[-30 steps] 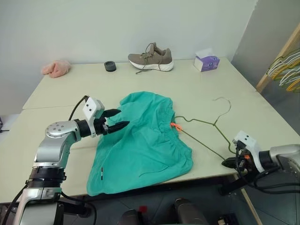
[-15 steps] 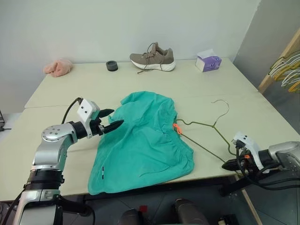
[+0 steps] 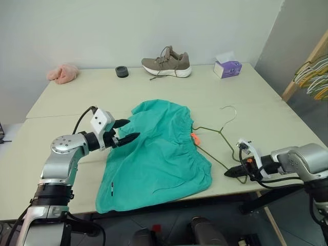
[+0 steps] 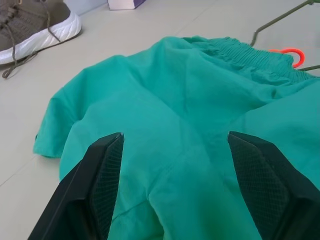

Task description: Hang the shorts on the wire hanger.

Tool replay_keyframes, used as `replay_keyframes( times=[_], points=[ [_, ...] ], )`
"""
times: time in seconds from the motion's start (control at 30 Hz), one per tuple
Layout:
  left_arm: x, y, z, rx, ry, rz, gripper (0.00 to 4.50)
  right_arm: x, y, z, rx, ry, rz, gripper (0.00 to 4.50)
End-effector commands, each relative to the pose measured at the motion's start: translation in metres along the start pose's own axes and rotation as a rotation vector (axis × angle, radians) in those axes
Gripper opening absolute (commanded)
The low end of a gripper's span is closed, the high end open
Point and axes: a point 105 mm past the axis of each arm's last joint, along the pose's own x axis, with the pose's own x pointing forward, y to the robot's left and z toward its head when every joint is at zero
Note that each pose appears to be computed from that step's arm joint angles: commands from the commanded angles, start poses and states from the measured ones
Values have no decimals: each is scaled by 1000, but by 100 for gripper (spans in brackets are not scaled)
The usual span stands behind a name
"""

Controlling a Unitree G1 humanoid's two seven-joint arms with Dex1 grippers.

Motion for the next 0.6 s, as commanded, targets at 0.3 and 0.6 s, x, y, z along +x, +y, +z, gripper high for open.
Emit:
replay_keyframes(
  times=[0.3,0.6],
  points=[
    [4,-2,16,66,-47,1,349,31,12,44,260,-227,-8,0],
    [3,4,17,-8,-57,39,349,23,38,70,-61,-430,-89,0]
  ],
)
